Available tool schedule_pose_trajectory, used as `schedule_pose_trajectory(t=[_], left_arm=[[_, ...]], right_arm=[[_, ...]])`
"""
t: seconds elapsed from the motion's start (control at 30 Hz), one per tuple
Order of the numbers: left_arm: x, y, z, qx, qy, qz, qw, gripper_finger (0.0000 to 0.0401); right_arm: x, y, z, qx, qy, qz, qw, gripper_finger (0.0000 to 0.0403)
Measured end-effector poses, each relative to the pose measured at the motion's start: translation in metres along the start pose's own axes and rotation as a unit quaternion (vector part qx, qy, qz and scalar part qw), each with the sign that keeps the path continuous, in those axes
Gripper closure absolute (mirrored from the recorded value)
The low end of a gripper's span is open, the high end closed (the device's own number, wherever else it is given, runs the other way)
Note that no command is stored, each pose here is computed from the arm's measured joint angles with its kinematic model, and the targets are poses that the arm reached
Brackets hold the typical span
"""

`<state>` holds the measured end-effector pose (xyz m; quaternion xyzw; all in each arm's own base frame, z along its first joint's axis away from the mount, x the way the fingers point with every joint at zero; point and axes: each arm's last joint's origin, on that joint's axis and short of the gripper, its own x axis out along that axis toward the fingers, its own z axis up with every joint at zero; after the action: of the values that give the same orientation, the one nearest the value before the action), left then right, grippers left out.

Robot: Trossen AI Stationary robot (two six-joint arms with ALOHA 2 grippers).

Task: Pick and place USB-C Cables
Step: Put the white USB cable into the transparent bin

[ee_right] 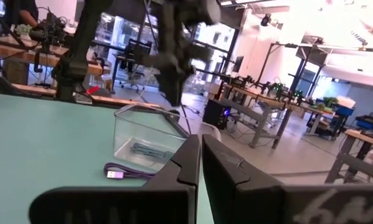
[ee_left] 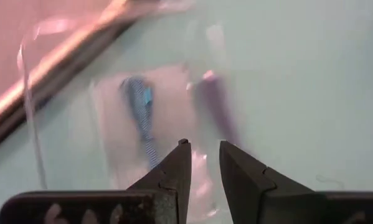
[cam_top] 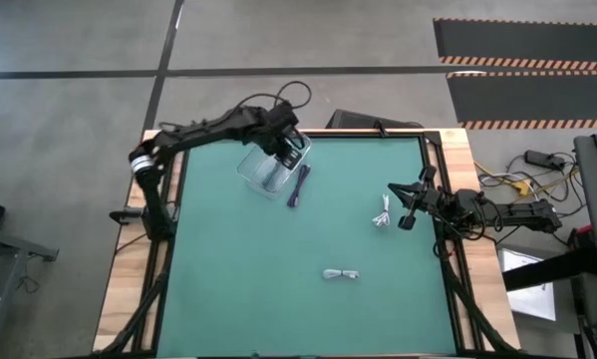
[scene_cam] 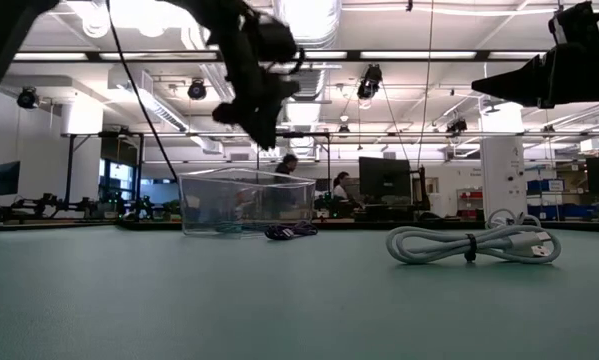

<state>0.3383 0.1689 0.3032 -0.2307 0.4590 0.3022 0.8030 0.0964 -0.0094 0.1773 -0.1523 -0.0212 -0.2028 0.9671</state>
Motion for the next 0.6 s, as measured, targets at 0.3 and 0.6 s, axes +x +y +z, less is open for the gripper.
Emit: schedule_pose_trajectory(t=[0.3,0.6], left_arm=[[-0.052,-0.061,-0.042,0.093,-0.169,-0.106,0.976,0.0334],[-0.068,-0.086,-0.095,0.169,-0.264,-0.189,0.931,0.0334]], right_arm=[[0.001,0.001,-0.001,0.026,0.007,0.003,1.000,0.0394],[0.001,0.001,-0.001,0.056,0.008,0.003,0.998,0.0394]])
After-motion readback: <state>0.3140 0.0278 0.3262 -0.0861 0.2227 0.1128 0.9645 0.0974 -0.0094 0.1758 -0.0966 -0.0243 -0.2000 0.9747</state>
